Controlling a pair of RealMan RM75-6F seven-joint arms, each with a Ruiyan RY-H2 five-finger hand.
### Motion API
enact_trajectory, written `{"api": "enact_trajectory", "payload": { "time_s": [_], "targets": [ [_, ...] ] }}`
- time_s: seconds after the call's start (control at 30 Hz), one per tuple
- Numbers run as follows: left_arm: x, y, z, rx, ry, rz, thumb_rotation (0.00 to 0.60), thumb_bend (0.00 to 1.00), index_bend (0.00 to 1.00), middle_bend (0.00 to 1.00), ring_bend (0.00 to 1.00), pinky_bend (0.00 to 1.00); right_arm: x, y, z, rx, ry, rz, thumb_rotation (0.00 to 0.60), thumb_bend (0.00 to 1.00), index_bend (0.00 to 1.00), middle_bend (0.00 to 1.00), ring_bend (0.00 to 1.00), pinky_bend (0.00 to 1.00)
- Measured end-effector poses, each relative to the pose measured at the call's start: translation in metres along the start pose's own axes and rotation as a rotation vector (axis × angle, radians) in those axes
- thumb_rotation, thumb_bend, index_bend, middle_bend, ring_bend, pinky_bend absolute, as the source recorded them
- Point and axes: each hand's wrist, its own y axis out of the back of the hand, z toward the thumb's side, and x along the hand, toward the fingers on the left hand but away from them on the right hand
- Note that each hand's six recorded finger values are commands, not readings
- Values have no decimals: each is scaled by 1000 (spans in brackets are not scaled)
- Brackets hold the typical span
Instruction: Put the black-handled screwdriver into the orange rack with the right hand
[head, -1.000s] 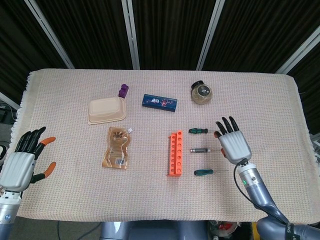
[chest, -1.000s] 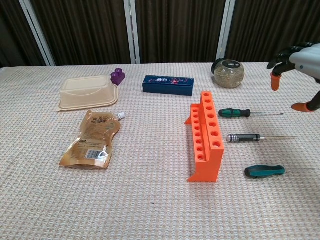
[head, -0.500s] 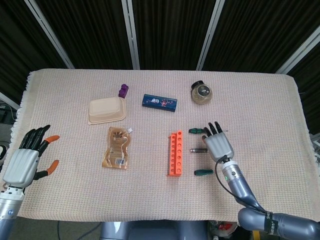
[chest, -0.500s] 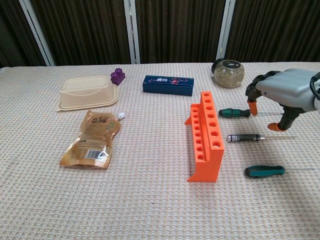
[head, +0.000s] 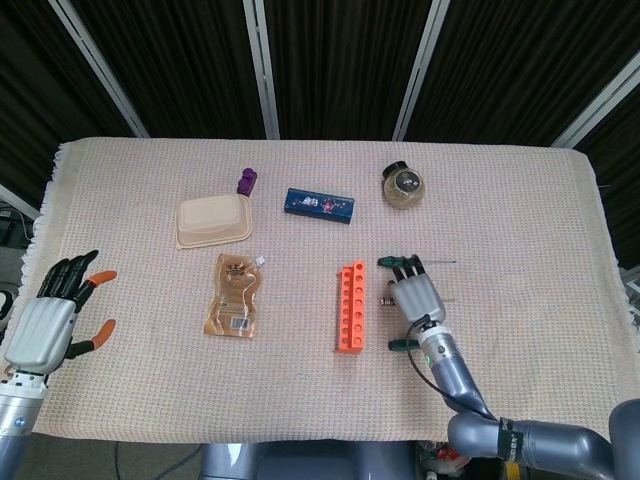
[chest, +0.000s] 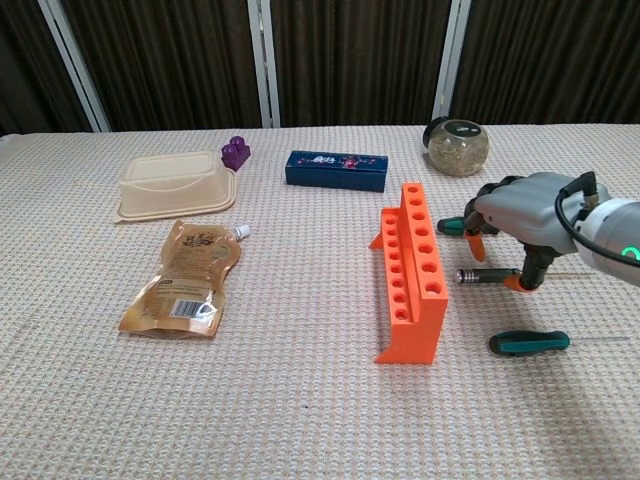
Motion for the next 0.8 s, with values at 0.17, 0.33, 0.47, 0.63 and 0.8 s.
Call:
{"api": "enact_trajectory", "payload": {
  "time_s": [0.17,0.33,0.47,0.63,0.8],
  "targets": [
    [-1,0,-5,-2,9,3,600,330,217,0,0,0,-6,-3,9,-22,-8,14,600,285,428,139,0,0],
    [-1,-1,-8,-8,13,1,600,327,217,0,0,0,-12,-5,14,-33,-20,20,600,286,429,139,0,0],
    [-1,-1,-10,-8,16,2,600,327,217,0,0,0,-16,-4,15,-39,-32,17,600,289,440,140,0,0],
    [-1,-1,-11,-11,19,3,600,328,217,0,0,0,-20,-3,15,-46,-42,13,600,295,449,141,0,0],
    [0,-1,-12,-10,21,3,600,329,218,0,0,0,-23,-7,14,-52,-51,23,600,296,450,141,0,0]
  ]
}}
